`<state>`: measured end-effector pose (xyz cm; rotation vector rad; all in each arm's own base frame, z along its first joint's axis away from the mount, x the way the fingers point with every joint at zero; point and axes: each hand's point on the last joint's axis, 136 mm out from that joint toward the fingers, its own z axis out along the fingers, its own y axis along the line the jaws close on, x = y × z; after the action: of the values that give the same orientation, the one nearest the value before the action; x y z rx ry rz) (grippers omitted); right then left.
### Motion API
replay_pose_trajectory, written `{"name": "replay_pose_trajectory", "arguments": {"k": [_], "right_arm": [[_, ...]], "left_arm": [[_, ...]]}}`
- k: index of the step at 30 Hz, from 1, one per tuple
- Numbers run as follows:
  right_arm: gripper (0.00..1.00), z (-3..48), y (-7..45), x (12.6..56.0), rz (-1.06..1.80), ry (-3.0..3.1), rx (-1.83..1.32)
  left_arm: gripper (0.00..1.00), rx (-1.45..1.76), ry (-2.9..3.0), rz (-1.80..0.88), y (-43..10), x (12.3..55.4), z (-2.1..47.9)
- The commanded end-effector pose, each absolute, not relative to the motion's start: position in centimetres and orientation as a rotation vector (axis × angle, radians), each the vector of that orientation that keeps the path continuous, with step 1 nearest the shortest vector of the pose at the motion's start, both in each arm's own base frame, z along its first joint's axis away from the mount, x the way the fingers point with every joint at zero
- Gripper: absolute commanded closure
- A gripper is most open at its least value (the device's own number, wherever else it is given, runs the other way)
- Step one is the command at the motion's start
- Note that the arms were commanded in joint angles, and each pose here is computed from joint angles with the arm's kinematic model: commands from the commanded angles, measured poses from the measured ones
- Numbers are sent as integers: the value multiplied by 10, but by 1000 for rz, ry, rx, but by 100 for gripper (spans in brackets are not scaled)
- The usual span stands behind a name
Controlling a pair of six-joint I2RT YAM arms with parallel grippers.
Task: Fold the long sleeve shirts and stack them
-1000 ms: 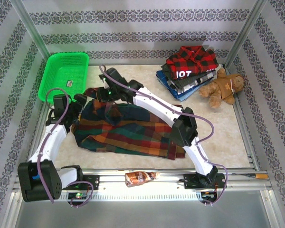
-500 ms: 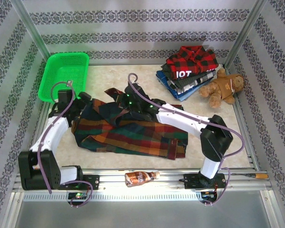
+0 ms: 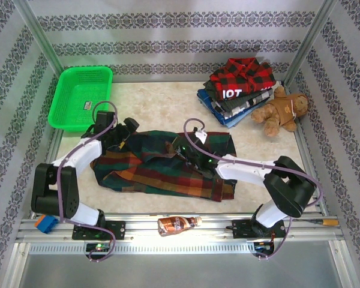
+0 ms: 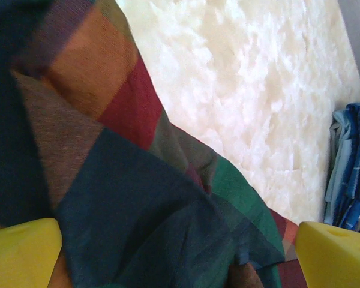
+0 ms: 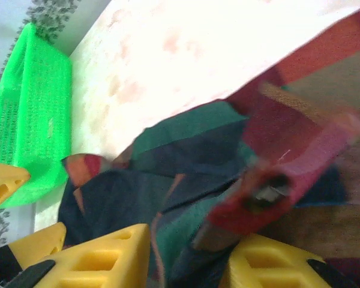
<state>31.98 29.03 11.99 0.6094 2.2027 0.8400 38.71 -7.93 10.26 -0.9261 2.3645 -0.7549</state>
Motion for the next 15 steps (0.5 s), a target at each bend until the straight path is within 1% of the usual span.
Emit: {"name": "replay_pose_trajectory", "arguments": {"k": [1, 3, 6, 8, 12, 14, 15], "right_arm": [[57, 110, 262, 308, 815, 2133, 823], [53, 94, 244, 292, 768, 2160, 897], [50, 84, 214, 269, 674, 2199, 944], [47, 94, 199, 262, 630, 2194, 911], [34, 127, 176, 257, 537, 2170, 771], [25, 136, 174, 261, 569, 2139, 737], [25, 138, 176, 266, 613, 2141, 714]], "left_arm": [[0, -865, 2368, -871, -110, 402, 102], [0, -856, 2387, -904, -120, 406, 95], [0, -824, 2403, -920, -125, 410, 94], [0, -784, 2421, -926, -128, 412, 98], [0, -705, 2466, -948, -134, 406, 103], [0, -671, 2506, -914, -132, 400, 102], [0, -656, 2519, -906, -132, 397, 102]]}}
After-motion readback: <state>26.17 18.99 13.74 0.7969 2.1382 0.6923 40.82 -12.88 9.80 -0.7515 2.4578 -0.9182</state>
